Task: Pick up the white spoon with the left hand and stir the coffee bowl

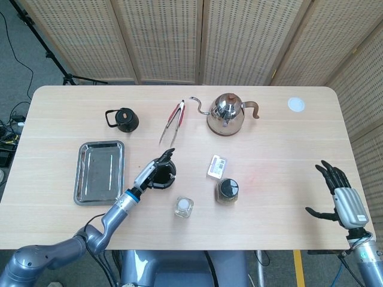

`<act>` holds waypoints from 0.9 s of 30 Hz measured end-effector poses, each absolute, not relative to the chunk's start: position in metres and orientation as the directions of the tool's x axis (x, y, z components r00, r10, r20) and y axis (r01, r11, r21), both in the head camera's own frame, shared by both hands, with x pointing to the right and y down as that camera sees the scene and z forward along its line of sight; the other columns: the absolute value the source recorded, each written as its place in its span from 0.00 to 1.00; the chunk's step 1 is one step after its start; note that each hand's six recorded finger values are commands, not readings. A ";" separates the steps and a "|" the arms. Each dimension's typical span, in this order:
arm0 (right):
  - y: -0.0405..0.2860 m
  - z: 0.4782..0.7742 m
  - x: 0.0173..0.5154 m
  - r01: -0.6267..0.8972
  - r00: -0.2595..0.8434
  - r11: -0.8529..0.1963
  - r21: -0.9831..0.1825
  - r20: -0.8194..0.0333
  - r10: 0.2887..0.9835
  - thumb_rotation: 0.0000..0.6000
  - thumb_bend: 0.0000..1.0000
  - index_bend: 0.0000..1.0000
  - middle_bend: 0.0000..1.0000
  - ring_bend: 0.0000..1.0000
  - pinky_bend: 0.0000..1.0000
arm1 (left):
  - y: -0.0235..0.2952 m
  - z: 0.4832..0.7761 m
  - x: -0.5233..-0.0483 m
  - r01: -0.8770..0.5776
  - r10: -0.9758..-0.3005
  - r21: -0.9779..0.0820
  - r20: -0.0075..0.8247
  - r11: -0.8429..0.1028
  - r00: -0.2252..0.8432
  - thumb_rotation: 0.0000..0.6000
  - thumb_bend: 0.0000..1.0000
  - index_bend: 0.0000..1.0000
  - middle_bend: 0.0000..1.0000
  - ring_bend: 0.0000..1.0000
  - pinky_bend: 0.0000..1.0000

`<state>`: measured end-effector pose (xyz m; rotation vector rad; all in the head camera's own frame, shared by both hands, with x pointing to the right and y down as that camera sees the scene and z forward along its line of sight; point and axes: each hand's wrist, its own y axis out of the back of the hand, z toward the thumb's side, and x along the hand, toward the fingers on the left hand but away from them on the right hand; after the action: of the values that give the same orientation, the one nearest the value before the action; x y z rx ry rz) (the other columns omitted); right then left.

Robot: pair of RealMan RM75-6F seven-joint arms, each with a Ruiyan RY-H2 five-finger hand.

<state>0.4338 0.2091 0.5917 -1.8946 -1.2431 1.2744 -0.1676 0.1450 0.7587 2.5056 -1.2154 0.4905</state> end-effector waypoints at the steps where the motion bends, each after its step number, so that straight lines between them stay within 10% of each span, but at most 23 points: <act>1: 0.209 0.592 0.433 0.393 0.131 -0.434 -0.811 -0.418 0.899 1.00 0.00 0.00 0.00 0.00 0.00 | 0.144 0.759 -0.169 -0.797 -0.693 0.120 0.430 -0.592 0.579 1.00 0.48 0.66 0.00 0.00 0.00; 27: 0.209 0.595 0.434 0.394 0.128 -0.440 -0.807 -0.426 0.896 1.00 0.00 0.00 0.00 0.00 0.00 | 0.124 0.766 -0.155 -0.771 -0.696 -0.012 0.439 -0.636 0.568 1.00 0.48 0.66 0.00 0.00 0.00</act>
<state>0.4339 0.2089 0.5948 -1.9002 -1.2393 1.2837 -0.1549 0.1245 0.7658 2.6170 -1.2382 0.6133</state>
